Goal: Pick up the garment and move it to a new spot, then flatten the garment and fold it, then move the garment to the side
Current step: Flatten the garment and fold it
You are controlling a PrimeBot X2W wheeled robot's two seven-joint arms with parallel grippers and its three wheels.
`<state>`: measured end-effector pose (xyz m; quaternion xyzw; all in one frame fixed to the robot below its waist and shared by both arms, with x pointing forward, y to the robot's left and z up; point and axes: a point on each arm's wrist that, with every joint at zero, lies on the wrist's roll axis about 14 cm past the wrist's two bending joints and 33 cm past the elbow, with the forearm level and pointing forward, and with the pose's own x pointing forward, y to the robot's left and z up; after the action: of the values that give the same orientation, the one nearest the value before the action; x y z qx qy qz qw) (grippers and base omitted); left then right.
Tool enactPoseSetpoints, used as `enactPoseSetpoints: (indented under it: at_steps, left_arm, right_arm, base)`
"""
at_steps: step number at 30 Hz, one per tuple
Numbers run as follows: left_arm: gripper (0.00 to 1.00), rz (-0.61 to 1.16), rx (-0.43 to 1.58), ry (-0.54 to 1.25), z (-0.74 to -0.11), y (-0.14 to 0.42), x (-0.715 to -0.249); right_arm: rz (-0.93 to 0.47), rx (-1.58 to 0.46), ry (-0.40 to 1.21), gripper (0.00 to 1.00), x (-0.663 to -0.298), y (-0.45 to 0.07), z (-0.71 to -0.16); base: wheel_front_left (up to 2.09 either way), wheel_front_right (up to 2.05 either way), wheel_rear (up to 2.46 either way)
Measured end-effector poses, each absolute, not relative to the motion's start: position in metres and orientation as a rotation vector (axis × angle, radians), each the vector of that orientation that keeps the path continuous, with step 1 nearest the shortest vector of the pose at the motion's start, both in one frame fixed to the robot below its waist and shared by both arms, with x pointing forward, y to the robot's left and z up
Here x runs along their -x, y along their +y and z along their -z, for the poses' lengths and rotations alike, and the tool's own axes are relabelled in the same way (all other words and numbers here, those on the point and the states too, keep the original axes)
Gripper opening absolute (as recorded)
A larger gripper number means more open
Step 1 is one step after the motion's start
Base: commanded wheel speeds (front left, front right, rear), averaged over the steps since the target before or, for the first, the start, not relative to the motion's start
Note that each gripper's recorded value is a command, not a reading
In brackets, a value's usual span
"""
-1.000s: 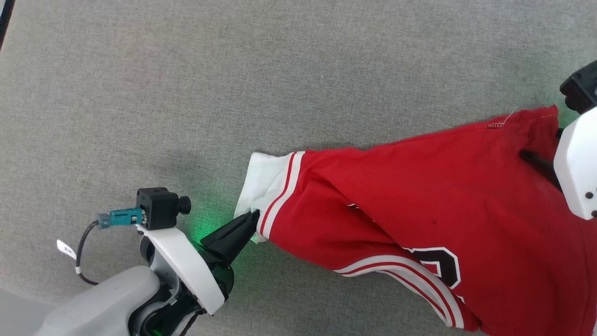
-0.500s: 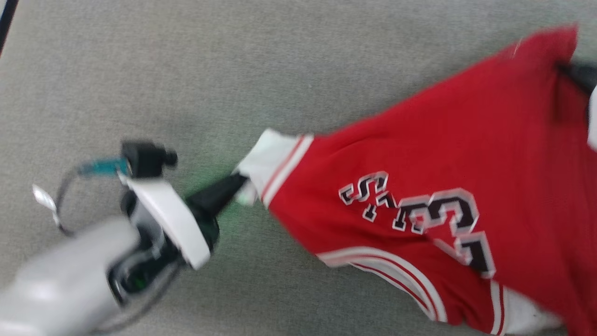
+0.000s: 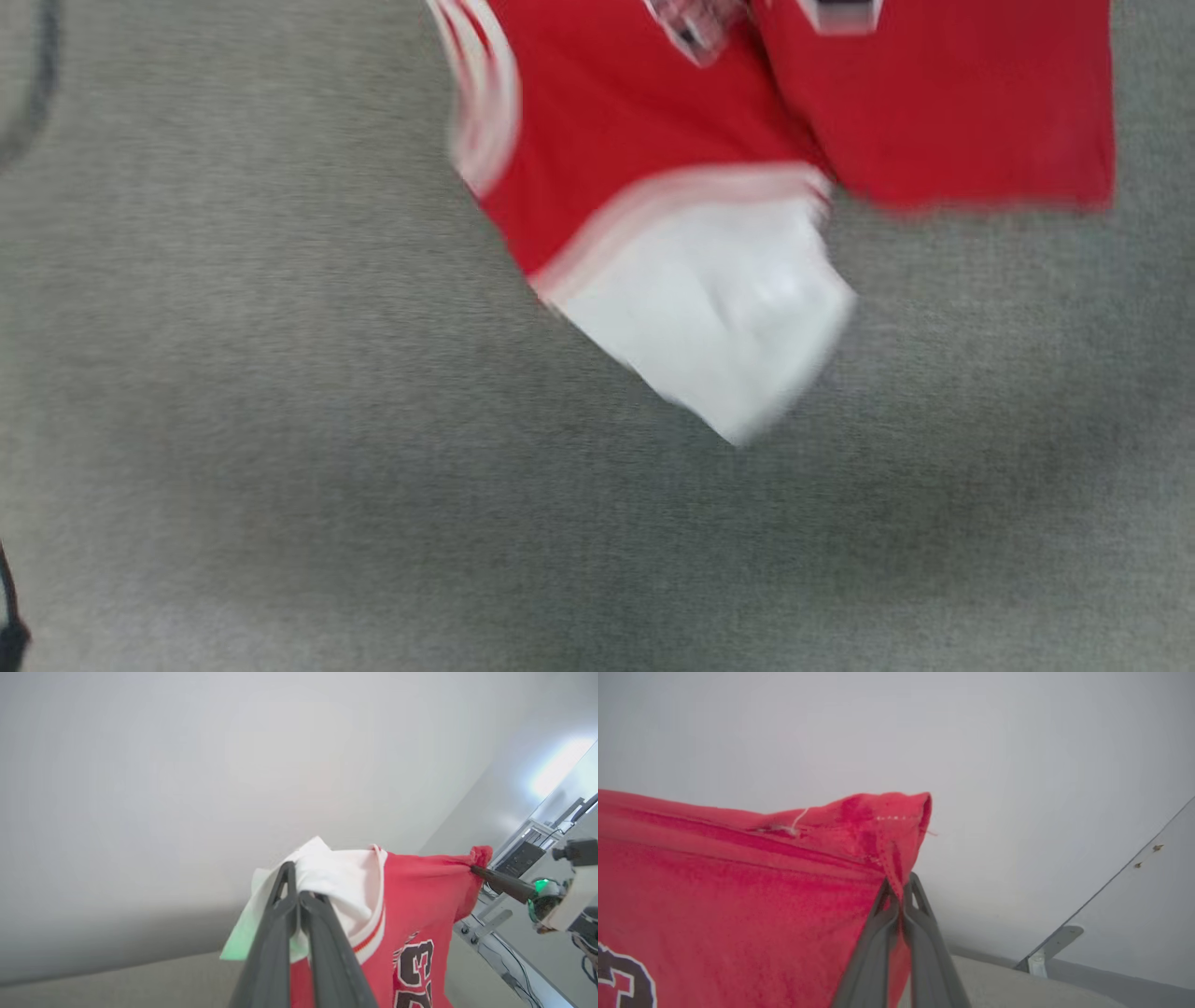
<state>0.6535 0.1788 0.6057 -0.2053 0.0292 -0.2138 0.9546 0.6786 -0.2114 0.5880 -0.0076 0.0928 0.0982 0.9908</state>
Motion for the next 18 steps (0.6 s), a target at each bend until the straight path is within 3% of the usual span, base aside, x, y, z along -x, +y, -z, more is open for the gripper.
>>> enactPoseSetpoints:
  at_steps: [5,11,18]
  left_arm:
    - [0.00,0.359,0.450,-0.153,-0.666,0.189,-0.706]
    - [0.00,0.384,0.524,-0.350,-0.718,0.168,-0.725]
    - [0.00,0.467,0.591,-0.206,-0.648,0.139,-0.707]
  right_arm:
    - [-0.097,-0.059,-0.018,0.00,-0.701,-0.244,-0.638]
    - [-0.020,-0.072,-0.144,0.00,-0.712,-0.269,-0.662]
    - [-0.017,-0.017,-0.049,0.00,-0.708,-0.273,-0.607]
  base:
    - [0.00,0.00,0.00]
    - [0.00,0.00,0.00]
    - [0.00,0.00,0.00]
